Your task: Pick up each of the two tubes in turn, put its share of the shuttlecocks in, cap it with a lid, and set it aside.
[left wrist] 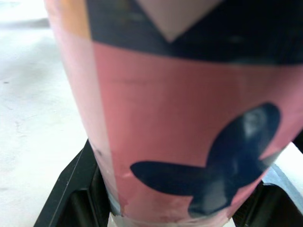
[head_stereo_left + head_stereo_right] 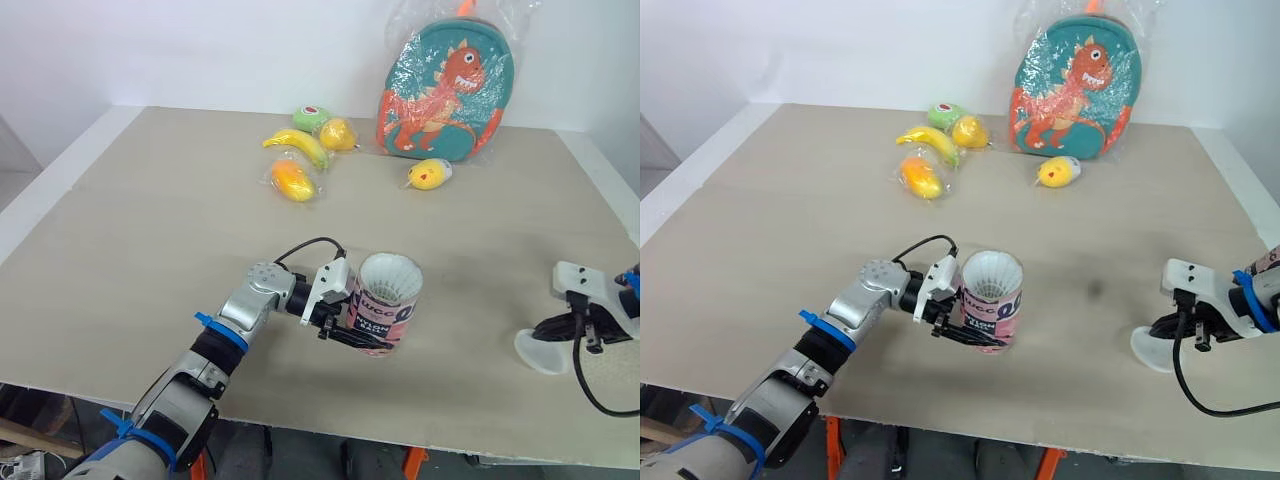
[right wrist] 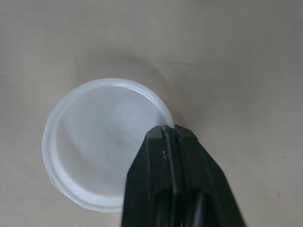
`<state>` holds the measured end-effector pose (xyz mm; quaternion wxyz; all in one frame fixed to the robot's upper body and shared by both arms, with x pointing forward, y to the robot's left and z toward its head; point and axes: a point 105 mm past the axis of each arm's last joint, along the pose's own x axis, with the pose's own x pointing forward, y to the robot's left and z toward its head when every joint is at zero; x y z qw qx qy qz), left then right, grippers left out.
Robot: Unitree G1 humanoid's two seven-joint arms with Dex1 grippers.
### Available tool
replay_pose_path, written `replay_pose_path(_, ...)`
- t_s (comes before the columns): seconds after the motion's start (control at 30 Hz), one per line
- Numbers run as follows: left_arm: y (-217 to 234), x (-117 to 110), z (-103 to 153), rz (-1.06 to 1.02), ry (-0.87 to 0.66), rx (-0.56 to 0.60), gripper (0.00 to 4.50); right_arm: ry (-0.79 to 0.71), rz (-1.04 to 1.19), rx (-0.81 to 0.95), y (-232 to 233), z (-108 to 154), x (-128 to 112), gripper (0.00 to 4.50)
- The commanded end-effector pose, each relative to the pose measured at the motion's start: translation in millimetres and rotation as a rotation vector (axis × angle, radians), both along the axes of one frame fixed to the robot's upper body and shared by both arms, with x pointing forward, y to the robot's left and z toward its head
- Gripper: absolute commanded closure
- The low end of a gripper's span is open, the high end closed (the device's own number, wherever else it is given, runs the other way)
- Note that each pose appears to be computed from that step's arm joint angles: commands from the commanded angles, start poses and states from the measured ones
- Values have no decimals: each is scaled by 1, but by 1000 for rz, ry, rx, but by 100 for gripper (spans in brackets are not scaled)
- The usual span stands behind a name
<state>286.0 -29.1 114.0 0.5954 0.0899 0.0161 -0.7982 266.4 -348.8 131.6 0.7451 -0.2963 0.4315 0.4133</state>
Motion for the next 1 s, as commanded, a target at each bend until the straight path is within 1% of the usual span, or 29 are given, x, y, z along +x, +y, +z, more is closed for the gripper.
replay_pose_path(0.03,1,-4,6,-44,-5,8,179,-93,80,52,23,27,5,442)
replay_pose_path(0.07,2,-5,3,-56,-1,24,179,-117,115,90,36,38,5,442)
replay_pose_path(0.1,3,-7,1,-73,3,47,179,-167,169,126,53,54,6,442)
replay_pose_path(0.13,4,-7,-1,-83,5,63,179,-198,203,147,64,65,6,442)
replay_pose_path(0.27,3,-3,-2,-105,-24,94,179,-370,381,206,117,125,0,442)
replay_pose_path(0.33,2,1,-1,-112,-44,102,179,-416,462,202,135,145,-7,442)
replay_pose_path(0.43,0,3,-2,-128,-72,115,179,-464,577,181,158,166,-18,442)
replay_pose_path(0.53,-1,4,-6,-140,-97,128,179,-483,667,170,174,177,-22,442)
replay_pose_path(0.63,-1,5,-7,-145,-100,128,179,-483,761,154,191,181,-24,442)
replay_pose_path(0.7,0,5,-8,-146,-96,127,179,-471,836,140,204,179,-26,442)
replay_pose_path(0.87,1,5,-8,-139,-85,122,179,-417,907,117,215,165,-18,442)
replay_pose_path(1.0,2,6,-8,-134,-80,124,179,-406,982,103,230,161,-13,442)
